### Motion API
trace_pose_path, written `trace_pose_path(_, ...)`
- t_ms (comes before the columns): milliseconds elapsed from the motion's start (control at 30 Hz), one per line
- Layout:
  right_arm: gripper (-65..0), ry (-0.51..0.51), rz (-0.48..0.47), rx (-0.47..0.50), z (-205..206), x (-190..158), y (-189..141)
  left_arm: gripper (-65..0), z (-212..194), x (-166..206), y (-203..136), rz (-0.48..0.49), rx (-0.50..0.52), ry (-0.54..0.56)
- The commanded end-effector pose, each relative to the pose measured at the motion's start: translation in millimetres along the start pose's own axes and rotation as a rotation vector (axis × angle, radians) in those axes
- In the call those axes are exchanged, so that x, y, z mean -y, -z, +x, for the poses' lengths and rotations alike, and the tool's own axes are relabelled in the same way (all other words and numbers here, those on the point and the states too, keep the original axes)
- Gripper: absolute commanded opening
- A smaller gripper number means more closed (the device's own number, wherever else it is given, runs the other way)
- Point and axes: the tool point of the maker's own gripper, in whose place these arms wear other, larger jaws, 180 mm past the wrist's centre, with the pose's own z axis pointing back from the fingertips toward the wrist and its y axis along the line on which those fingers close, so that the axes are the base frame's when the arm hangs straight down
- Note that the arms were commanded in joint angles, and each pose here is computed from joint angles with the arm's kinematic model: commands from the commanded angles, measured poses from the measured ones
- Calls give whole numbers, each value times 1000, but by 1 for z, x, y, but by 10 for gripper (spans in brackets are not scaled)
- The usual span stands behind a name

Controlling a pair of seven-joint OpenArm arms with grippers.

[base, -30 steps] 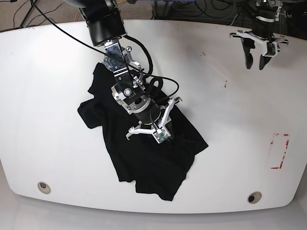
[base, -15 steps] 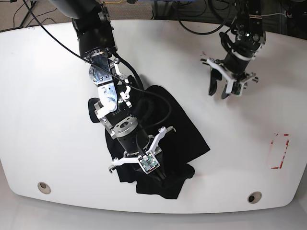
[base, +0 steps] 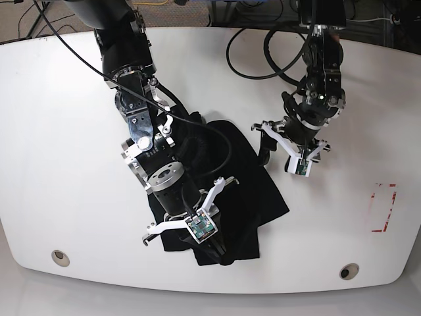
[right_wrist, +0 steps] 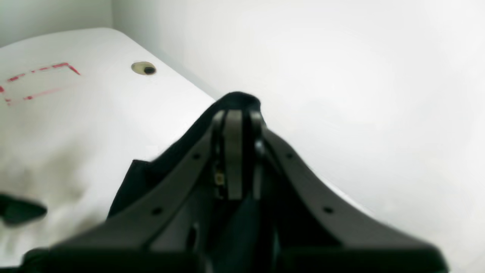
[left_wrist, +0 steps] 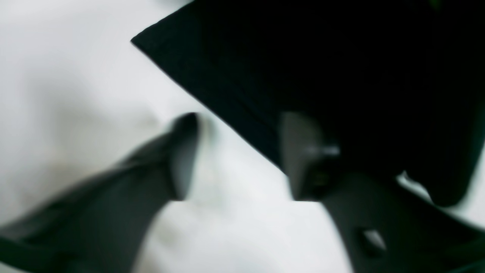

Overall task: Layout the t-shirt on the table in an organized manner, then fold the t-shirt properly
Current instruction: 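Reach the left gripper to the shirt's other edge and grasp it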

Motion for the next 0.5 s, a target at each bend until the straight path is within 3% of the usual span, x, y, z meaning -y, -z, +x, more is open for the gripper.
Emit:
trace_pose_path(0,-650,-13,-19,83,25,10,-3,-174,11,-2,8,0,33,-26)
trace_pose_path(467,-650,-11,-18,87,26,9,-5,-150,20,-40,57,46,-16,-138)
